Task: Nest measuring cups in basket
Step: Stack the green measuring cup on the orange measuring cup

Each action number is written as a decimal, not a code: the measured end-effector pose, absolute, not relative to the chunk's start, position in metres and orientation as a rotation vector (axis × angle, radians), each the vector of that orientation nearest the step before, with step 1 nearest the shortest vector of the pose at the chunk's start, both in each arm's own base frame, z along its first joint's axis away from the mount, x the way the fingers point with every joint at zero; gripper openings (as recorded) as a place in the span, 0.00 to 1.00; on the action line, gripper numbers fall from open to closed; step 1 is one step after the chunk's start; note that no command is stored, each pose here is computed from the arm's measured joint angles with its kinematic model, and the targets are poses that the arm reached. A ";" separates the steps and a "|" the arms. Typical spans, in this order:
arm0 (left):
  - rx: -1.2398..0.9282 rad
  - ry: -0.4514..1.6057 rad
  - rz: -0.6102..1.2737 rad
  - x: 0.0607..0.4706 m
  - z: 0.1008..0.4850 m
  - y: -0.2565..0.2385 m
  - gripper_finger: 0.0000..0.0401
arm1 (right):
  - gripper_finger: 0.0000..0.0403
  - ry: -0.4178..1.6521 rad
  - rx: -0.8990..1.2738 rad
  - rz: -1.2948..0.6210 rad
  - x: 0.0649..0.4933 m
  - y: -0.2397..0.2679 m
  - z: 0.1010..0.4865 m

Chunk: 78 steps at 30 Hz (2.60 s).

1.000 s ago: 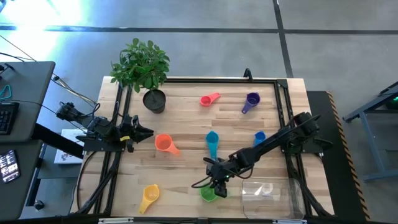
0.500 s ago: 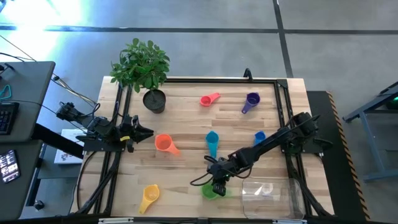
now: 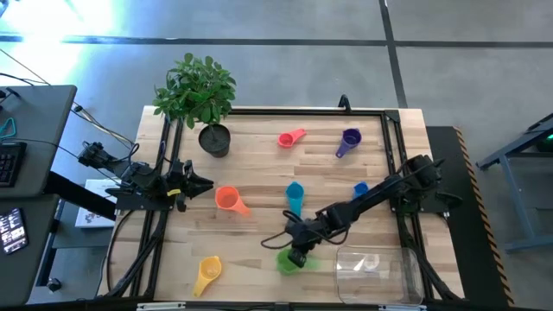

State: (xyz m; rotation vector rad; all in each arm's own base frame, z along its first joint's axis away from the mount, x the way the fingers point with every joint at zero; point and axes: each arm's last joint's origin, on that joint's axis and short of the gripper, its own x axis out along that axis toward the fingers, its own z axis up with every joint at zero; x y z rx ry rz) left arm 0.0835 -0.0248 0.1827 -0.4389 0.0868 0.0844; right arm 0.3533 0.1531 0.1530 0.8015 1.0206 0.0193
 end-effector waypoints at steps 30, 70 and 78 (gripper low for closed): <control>-0.387 0.013 0.087 0.084 0.190 -0.024 0.16 | 0.00 0.318 1.040 -0.428 0.430 0.029 0.237; -0.418 -0.278 0.045 0.080 0.221 -0.023 0.16 | 0.00 0.594 0.863 -0.528 0.516 0.027 0.216; -0.417 -0.277 0.046 0.080 0.221 -0.023 0.16 | 0.00 0.630 0.870 -0.552 0.520 0.028 0.199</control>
